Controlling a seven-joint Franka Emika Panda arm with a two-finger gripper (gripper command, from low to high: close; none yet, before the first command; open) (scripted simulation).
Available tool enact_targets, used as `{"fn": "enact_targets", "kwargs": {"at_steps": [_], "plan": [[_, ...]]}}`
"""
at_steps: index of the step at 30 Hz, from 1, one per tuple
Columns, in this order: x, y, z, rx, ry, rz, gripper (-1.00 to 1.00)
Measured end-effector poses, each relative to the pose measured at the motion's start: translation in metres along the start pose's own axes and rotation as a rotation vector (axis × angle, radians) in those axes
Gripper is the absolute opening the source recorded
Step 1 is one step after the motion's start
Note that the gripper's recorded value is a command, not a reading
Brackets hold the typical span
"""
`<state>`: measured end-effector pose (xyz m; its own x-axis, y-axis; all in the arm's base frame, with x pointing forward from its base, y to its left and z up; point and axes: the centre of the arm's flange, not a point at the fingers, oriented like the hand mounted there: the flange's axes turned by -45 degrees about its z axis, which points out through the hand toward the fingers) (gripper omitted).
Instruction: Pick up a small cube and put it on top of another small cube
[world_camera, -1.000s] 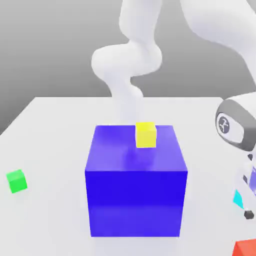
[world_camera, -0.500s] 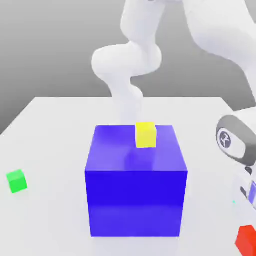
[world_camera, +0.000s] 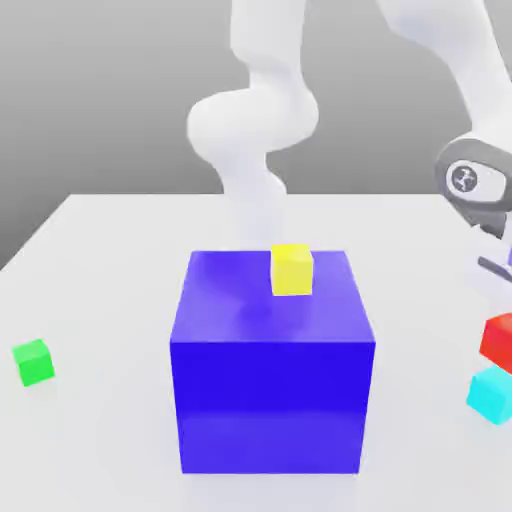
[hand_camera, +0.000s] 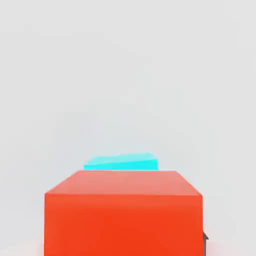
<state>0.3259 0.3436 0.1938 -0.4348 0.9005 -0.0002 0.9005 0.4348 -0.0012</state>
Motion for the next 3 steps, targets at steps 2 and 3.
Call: {"fn": "enact_targets", "kwargs": {"at_steps": [2,3], "plan": [[0.0,0.0,0.0,0.0,0.0,0.0,1.0],[0.0,0.0,0.0,0.0,0.0,0.0,1.0]]}}
